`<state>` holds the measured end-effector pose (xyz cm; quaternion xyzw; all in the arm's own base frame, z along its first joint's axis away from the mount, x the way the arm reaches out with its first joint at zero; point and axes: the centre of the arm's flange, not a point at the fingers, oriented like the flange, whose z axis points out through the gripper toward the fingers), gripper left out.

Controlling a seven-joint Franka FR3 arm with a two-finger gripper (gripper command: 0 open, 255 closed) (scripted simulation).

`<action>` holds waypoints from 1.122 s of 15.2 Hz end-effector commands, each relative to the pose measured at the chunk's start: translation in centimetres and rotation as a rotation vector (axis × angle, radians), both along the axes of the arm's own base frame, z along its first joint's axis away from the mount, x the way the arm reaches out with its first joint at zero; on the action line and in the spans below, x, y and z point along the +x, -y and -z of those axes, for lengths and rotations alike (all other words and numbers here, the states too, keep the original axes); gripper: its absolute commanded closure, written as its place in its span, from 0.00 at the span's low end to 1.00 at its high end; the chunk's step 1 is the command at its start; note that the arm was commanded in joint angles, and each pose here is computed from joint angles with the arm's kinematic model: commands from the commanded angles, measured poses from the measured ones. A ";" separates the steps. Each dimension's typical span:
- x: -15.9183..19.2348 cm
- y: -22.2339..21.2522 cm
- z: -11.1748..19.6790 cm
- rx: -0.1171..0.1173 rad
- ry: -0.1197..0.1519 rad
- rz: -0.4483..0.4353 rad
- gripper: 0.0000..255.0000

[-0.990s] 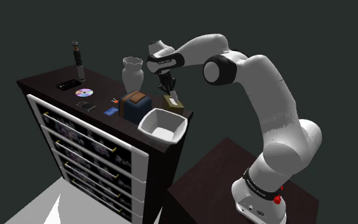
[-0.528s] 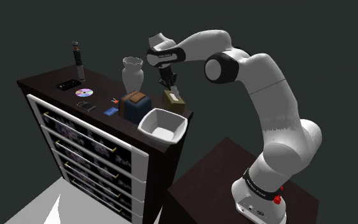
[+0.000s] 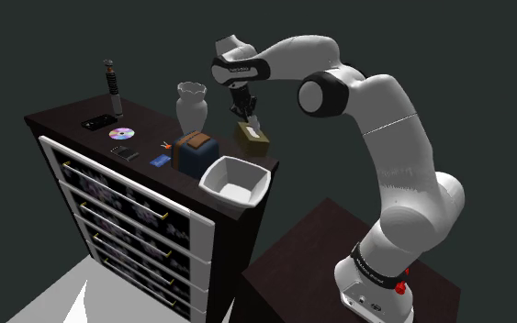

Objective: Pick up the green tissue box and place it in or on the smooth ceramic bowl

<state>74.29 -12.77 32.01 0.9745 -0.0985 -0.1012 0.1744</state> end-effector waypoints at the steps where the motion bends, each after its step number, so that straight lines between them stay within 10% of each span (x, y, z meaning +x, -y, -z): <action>1: 0.0 0.1 -1.1 0.000 0.000 0.000 1.00; 17: -2.5 -2.9 -8.1 0.000 0.000 0.000 1.00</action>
